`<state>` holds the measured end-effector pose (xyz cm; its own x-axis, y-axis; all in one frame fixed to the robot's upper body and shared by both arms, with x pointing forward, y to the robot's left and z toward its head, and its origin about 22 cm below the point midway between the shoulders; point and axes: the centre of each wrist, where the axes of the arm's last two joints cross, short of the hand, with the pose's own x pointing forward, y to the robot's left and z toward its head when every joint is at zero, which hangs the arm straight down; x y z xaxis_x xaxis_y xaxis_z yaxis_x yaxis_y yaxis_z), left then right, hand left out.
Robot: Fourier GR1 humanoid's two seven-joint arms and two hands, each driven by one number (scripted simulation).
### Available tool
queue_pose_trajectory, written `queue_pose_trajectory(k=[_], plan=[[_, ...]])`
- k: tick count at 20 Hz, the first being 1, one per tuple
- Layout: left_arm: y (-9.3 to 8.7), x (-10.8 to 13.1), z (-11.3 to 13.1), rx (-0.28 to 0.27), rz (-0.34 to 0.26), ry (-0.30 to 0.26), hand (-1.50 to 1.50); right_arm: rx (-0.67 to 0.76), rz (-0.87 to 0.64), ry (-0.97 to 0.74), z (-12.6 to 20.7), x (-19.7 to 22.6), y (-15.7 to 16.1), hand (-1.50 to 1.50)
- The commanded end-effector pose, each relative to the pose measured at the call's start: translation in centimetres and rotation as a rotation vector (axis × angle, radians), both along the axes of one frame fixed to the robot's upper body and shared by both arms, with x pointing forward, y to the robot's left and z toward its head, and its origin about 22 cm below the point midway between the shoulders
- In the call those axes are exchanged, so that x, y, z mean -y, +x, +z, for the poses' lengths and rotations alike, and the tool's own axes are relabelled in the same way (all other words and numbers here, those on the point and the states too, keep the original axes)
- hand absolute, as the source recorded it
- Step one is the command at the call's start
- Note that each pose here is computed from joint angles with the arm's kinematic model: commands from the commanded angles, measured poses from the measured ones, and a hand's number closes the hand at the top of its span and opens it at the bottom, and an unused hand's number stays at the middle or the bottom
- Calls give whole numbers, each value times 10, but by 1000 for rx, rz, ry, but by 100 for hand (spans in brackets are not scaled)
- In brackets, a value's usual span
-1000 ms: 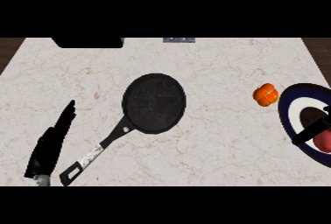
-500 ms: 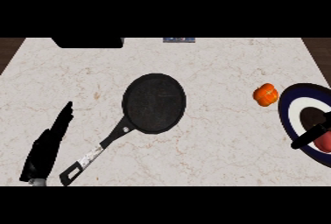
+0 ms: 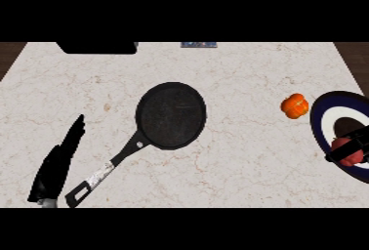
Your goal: Pick the bell pepper from the plate and place it in the pan
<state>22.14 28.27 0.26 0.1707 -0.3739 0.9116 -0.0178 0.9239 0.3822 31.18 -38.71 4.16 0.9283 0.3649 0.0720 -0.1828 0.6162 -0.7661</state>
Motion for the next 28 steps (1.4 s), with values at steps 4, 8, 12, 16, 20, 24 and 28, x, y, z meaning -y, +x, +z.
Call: queue_pose_trajectory(k=[4, 8, 12, 16, 20, 24, 28], plan=[[-4, -2, -3, -8, 35, 11, 0, 34, 177, 116, -36, -142, -38, 150], [-7, -14, -4, -24, 47, 8, 0, 77, 276, 154, -43, -206, -79, 150], [-10, -12, -3, -26, 46, -7, 0, 192, 274, -75, -23, -222, -110, 150], [-12, -13, -1, -24, 51, 9, 0, 429, 325, -259, 11, -232, -123, 150], [-7, -11, 4, -12, 23, 4, 0, 697, 404, -496, 52, -245, -115, 150], [-6, 0, -3, -20, 6, -2, 0, 742, 441, -596, 75, -284, -129, 150], [-3, 1, 9, -4, -3, 3, 0, 845, 474, -544, 106, -325, -117, 150]])
